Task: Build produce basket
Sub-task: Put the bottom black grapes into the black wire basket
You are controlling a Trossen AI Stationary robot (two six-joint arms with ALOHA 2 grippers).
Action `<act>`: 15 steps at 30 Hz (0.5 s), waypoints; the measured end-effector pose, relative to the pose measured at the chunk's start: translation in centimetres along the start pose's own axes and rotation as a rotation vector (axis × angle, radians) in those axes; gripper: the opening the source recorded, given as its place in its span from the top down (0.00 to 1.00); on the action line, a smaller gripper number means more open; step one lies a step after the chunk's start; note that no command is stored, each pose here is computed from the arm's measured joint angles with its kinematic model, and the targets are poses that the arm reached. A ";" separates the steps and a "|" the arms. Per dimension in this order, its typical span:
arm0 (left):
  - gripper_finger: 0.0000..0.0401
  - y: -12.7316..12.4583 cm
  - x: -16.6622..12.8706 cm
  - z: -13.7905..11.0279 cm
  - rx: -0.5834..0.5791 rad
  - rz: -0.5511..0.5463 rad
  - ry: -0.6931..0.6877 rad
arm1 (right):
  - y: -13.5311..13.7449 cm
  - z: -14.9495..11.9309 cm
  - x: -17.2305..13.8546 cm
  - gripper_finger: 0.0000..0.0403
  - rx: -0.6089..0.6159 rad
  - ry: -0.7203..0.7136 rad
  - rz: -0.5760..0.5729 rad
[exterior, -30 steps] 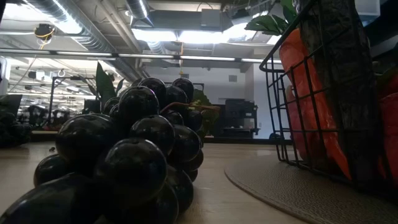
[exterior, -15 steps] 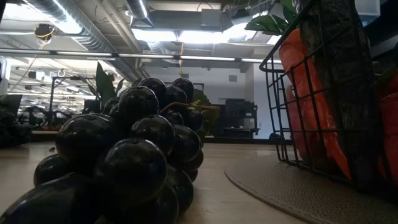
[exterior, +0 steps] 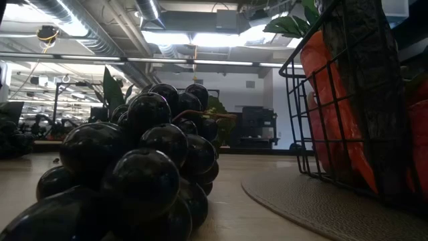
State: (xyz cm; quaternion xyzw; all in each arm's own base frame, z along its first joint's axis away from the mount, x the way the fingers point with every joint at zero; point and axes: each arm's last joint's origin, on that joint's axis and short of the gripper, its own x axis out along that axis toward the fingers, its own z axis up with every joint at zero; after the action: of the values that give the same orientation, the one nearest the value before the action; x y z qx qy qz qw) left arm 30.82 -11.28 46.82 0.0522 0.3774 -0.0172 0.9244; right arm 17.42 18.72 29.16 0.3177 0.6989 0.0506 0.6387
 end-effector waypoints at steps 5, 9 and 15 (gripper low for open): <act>0.83 0.0 0.0 -0.2 -0.070 0.004 0.020 | 0.1 -0.2 0.0 0.83 -0.008 0.079 0.033; 0.83 0.1 0.0 -0.7 -0.191 0.018 0.066 | 0.2 -0.2 0.0 0.83 -0.027 0.077 0.035; 0.83 0.3 -0.1 -1.4 -0.372 0.061 0.129 | 0.3 -0.2 -0.1 0.83 -0.046 0.067 0.060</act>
State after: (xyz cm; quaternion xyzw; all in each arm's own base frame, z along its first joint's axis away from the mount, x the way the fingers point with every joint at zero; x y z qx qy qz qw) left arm 29.80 -10.86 45.95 -0.1071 0.4307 0.0840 0.8922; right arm 17.36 18.99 29.49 0.3217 0.7089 0.0963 0.6202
